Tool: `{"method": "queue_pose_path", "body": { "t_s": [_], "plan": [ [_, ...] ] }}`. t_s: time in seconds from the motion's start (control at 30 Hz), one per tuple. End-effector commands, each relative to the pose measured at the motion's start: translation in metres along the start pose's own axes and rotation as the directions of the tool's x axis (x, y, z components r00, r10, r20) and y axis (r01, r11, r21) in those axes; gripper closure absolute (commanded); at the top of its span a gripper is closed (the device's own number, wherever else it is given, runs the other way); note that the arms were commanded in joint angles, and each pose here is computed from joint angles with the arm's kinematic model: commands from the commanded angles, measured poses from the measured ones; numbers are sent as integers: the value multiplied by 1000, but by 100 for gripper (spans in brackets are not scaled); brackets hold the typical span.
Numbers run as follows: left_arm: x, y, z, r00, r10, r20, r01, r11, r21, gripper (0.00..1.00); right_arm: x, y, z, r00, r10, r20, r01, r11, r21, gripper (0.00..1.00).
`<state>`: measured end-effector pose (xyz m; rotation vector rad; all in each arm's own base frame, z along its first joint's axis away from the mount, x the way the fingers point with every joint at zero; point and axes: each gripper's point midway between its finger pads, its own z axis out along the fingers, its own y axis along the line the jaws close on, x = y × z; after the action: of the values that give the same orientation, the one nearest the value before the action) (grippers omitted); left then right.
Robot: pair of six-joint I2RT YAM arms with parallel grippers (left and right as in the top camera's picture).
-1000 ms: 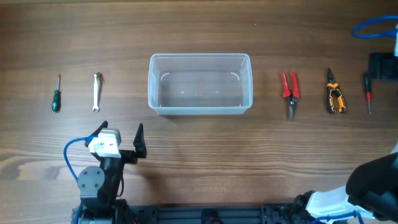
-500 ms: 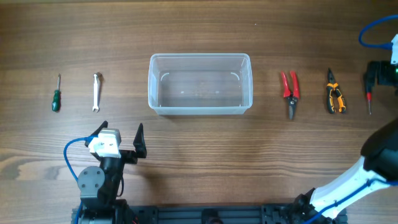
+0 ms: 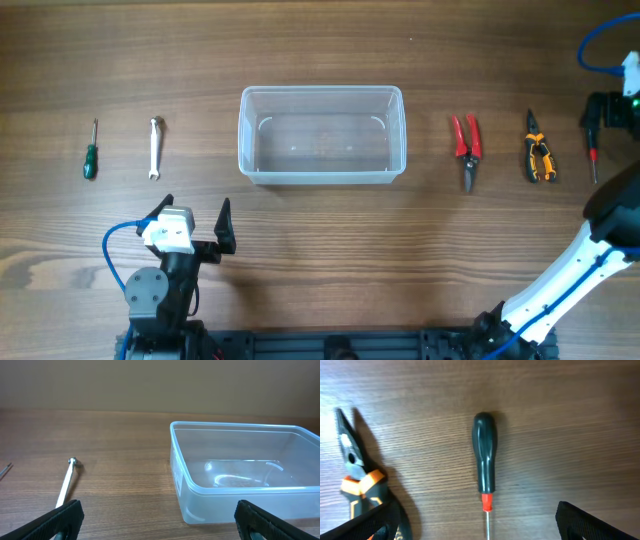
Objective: Pack container
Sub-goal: 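Move the right gripper over the red-black screwdriver at the far right, then lower the right gripper and close it on the screwdriver handle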
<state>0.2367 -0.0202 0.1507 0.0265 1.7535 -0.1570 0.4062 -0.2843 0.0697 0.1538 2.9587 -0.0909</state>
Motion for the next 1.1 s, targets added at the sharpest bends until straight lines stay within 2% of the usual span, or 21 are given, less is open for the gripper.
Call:
{"method": "queue_pose_path", "body": {
  "t_s": [0.0, 0.37, 0.77, 1.07],
  "plan": [
    [2, -3, 1, 1000, 18, 1, -18, 1000, 15, 0, -2, 4, 11, 1000, -8, -11, 8, 1000, -20, 0],
    [2, -3, 1, 1000, 18, 1, -18, 1000, 15, 0, 6, -7, 26, 998, 14, -68, -11, 999, 47, 0],
    [2, -3, 1, 1000, 18, 1, -18, 1000, 15, 0, -16, 3, 27, 999, -30, -18, 31, 997, 73, 0],
    [2, -3, 1, 1000, 18, 1, -18, 1000, 15, 0, -13, 12, 44, 998, -57, -35, 57, 998, 20, 0]
  ]
}}
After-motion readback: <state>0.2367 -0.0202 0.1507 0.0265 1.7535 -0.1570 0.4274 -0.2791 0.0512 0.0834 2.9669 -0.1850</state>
